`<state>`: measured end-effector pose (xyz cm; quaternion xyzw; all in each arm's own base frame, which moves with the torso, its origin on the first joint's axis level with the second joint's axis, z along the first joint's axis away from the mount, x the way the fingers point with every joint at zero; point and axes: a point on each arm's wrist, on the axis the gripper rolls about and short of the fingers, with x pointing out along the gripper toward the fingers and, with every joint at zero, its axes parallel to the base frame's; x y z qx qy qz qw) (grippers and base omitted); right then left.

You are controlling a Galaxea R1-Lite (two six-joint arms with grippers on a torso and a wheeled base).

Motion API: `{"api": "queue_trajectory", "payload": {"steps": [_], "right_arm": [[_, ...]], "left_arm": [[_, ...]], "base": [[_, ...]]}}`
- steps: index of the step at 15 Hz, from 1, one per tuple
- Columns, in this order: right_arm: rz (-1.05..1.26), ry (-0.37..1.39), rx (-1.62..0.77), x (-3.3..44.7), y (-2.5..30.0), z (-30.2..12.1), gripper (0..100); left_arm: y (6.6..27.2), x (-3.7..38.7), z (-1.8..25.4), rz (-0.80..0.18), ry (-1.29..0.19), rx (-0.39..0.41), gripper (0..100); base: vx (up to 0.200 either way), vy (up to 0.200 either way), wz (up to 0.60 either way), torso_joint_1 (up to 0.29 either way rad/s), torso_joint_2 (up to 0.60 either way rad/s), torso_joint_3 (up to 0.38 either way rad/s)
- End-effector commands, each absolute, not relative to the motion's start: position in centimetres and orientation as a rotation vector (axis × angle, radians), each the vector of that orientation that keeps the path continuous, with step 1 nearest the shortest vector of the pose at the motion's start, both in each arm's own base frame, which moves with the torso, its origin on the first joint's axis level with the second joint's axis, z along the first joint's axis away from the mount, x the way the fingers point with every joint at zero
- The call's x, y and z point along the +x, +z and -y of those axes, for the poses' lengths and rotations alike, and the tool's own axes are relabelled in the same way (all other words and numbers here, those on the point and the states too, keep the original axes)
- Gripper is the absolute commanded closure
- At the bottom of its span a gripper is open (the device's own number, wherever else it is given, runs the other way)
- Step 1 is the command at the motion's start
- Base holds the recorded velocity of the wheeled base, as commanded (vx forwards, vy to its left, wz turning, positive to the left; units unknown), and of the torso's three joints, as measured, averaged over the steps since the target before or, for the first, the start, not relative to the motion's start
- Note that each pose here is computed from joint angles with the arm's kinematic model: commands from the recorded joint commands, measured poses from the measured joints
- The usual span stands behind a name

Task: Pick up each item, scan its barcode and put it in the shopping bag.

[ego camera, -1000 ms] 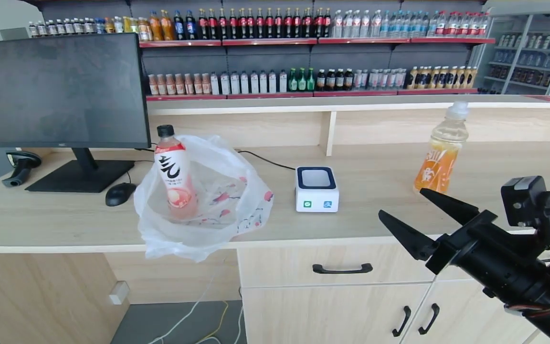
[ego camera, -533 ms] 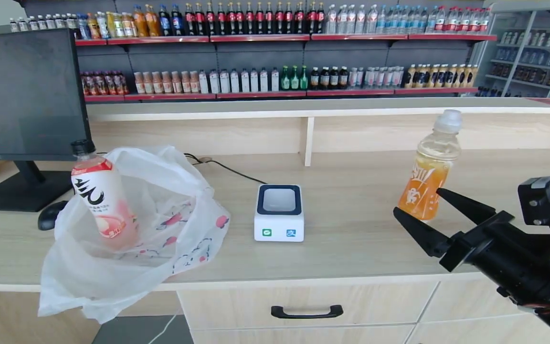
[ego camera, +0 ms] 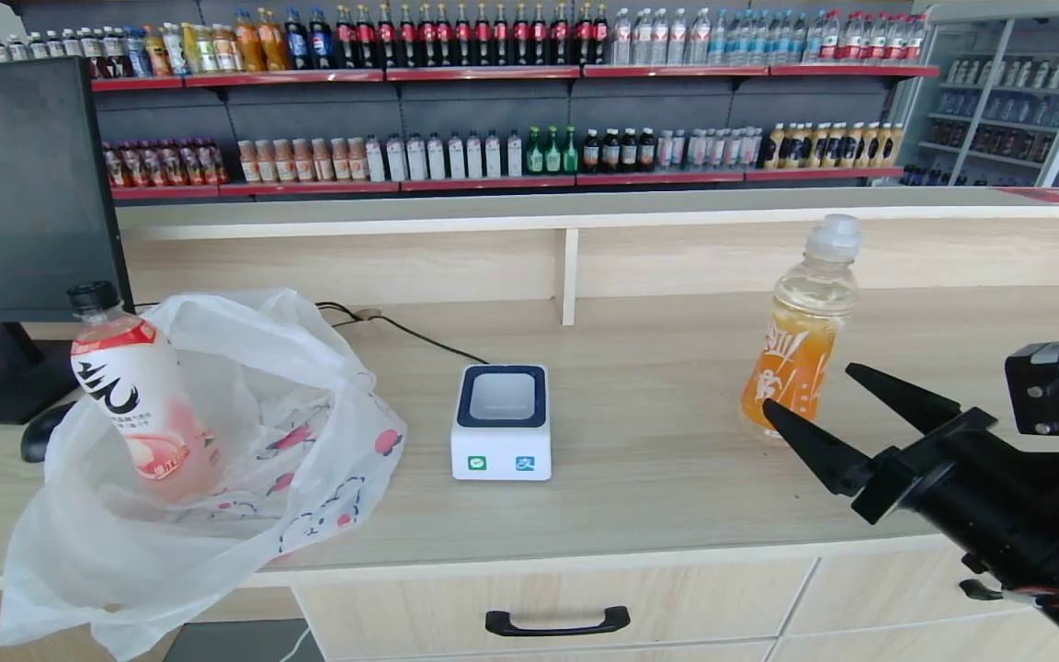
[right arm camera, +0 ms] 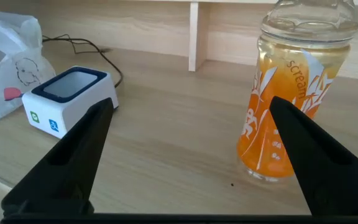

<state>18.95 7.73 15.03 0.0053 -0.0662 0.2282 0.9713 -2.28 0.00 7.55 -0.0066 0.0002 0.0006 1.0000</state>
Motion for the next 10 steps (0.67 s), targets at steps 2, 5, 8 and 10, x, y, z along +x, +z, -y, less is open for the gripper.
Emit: {"api": "queue_trajectory", "payload": {"steps": [2, 5, 8, 10], "right_arm": [[0.125, 0.461, 0.012, 18.87, 14.86, -7.68, 0], [0.110, 0.459, 0.025, 18.67, 14.62, -7.54, 0], [0.110, 0.427, 0.033, 18.84, 14.65, -6.91, 0], [0.100, 0.427, 0.039, 18.64, 14.51, -6.84, 0]], "left_arm": [[7.55, -2.28, 0.00, 0.000, 0.002, -0.014, 0], [7.55, -2.28, 0.00, 0.000, 0.002, -0.014, 0], [7.55, -2.28, 0.00, 0.000, 0.002, -0.014, 0], [7.55, -2.28, 0.00, 0.000, 0.002, -0.014, 0]], "base": [[0.000, 0.000, 0.00, 0.000, 0.00, 0.000], [0.000, 0.000, 0.00, 0.000, 0.00, 0.000], [0.000, 0.000, 0.00, 0.000, 0.00, 0.000], [0.000, 0.000, -0.60, 0.000, 0.00, 0.009]]}}
